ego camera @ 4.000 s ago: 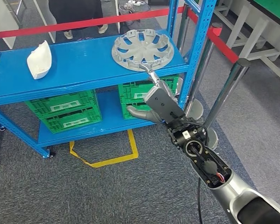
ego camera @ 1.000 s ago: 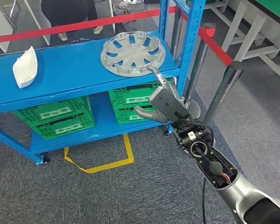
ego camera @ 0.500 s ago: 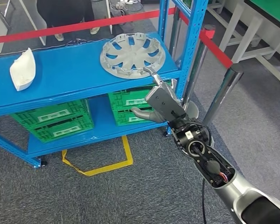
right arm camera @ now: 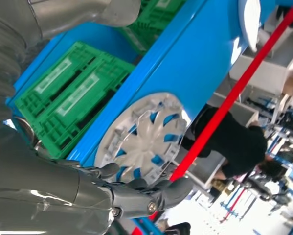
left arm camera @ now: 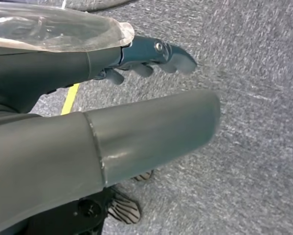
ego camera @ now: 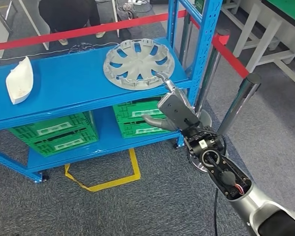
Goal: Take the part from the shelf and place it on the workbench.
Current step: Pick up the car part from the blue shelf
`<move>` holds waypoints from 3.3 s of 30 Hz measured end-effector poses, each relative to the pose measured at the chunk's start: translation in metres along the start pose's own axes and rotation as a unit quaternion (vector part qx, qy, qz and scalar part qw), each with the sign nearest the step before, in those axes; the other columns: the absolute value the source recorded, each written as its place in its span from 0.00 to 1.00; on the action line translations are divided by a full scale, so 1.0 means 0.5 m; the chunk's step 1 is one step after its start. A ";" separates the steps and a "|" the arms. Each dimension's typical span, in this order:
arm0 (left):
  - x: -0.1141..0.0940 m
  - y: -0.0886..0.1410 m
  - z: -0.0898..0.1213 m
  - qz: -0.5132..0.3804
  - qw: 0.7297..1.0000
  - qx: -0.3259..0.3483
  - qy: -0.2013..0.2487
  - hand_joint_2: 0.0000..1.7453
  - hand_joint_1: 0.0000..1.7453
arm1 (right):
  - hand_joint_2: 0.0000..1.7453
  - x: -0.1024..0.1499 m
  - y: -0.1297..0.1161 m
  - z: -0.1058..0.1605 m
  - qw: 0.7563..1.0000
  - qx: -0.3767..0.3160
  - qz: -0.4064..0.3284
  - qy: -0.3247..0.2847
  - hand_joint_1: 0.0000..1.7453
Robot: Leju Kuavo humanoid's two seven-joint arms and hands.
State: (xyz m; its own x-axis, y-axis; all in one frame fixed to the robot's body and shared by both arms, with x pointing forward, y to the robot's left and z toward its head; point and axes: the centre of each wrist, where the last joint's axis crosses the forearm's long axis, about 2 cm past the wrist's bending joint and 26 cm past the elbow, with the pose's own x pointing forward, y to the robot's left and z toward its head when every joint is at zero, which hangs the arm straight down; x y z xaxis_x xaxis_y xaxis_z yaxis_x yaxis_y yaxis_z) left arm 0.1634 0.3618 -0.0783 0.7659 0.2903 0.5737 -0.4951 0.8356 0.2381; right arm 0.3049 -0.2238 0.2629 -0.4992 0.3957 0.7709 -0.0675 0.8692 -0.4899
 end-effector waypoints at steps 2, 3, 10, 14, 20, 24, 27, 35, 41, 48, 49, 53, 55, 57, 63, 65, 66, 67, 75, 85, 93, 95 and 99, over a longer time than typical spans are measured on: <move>0.002 -0.001 0.000 0.000 1.000 0.000 -0.001 0.00 0.00 | 1.00 0.001 -0.001 -0.001 1.000 0.000 0.000 -0.001 0.00; 0.002 -0.001 0.000 0.001 1.000 0.000 -0.001 0.00 0.00 | 1.00 0.001 0.000 -0.001 1.000 0.000 0.000 -0.002 0.00; 0.000 0.003 -0.001 0.000 1.000 0.002 0.000 0.00 0.00 | 1.00 0.001 0.000 0.000 1.000 0.001 0.002 0.001 0.00; 0.003 0.004 -0.002 0.000 1.000 0.003 -0.001 0.00 0.00 | 1.00 0.001 0.000 0.000 1.000 0.002 0.003 0.002 0.00; 0.003 0.003 -0.002 -0.001 1.000 -0.002 -0.002 0.00 0.00 | 1.00 -0.002 0.001 0.004 1.000 0.004 0.006 0.007 0.00; 0.002 0.001 -0.001 -0.003 1.000 -0.003 -0.002 0.00 0.00 | 1.00 -0.004 0.001 0.006 1.000 0.006 0.008 0.011 0.00; 0.007 -0.001 -0.002 -0.002 1.000 -0.004 -0.003 0.00 0.00 | 1.00 -0.005 0.000 0.005 1.000 0.008 0.009 0.012 0.00; 0.011 -0.002 -0.002 -0.001 1.000 -0.005 -0.005 0.00 0.00 | 1.00 -0.002 -0.001 0.002 1.000 0.007 0.010 0.008 0.00; 0.011 0.002 -0.004 -0.002 1.000 -0.003 -0.004 0.00 0.00 | 1.00 -0.002 -0.002 0.001 1.000 0.007 0.011 0.008 0.00; 0.012 0.003 -0.004 0.000 1.000 -0.002 -0.004 0.00 0.00 | 1.00 0.001 -0.007 -0.005 1.000 0.010 0.014 0.005 0.00; 0.012 0.003 -0.004 0.000 1.000 -0.002 -0.004 0.00 0.00 | 1.00 0.001 -0.007 -0.005 1.000 0.011 0.014 0.006 0.00; 0.005 0.005 -0.003 0.000 1.000 -0.001 0.000 0.00 0.00 | 1.00 -0.002 -0.005 -0.005 1.000 0.014 0.014 0.009 0.00; 0.005 0.004 -0.002 -0.001 1.000 -0.002 0.001 0.00 0.00 | 1.00 -0.002 -0.006 -0.006 1.000 0.014 0.014 0.009 0.00; 0.006 0.003 -0.003 -0.002 1.000 -0.002 0.001 0.00 0.00 | 1.00 -0.002 -0.006 -0.007 1.000 0.014 0.013 0.010 0.00; 0.009 0.003 -0.003 -0.008 1.000 0.006 0.001 0.00 0.00 | 1.00 0.000 -0.008 -0.011 1.000 0.009 0.017 0.011 0.00; 0.011 0.004 -0.004 -0.010 1.000 0.012 0.000 0.00 0.00 | 1.00 0.001 -0.009 -0.011 1.000 0.000 0.025 0.009 0.00; 0.012 0.005 -0.004 -0.010 1.000 0.014 0.000 0.00 0.00 | 1.00 0.001 -0.009 -0.011 0.999 -0.005 0.031 0.007 0.00; 0.012 0.005 -0.004 -0.011 1.000 0.017 0.000 0.00 0.00 | 1.00 0.001 -0.009 -0.012 0.999 -0.010 0.036 0.007 0.00; 0.009 0.008 -0.004 -0.006 1.000 0.021 0.002 0.00 0.00 | 1.00 -0.009 -0.008 -0.023 0.997 0.012 0.053 0.051 0.00; -0.002 0.018 -0.004 -0.002 1.000 0.027 0.009 0.00 0.00 | 1.00 -0.023 -0.011 -0.042 0.987 0.077 0.096 0.106 0.00; -0.005 0.030 -0.007 0.002 0.999 0.033 0.012 0.00 0.00 | 1.00 -0.018 -0.027 -0.073 0.967 0.151 0.142 0.151 0.00; -0.006 0.032 -0.007 0.003 0.999 0.034 0.013 0.00 0.00 | 1.00 -0.016 -0.034 -0.082 0.960 0.167 0.151 0.167 0.00; -0.007 0.038 -0.008 0.004 0.999 0.035 0.014 0.00 0.00 | 1.00 -0.017 -0.051 -0.095 0.944 0.196 0.174 0.200 0.00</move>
State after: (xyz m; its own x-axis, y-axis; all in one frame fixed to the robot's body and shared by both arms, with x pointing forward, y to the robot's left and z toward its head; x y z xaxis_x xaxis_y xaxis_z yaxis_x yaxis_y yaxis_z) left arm 0.1528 0.3785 -0.0792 0.7719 0.3104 0.5548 -0.5285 0.7983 0.2888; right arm 0.3517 -0.2353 0.2883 -0.1893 0.7859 0.5887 -0.3128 0.5200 -0.7948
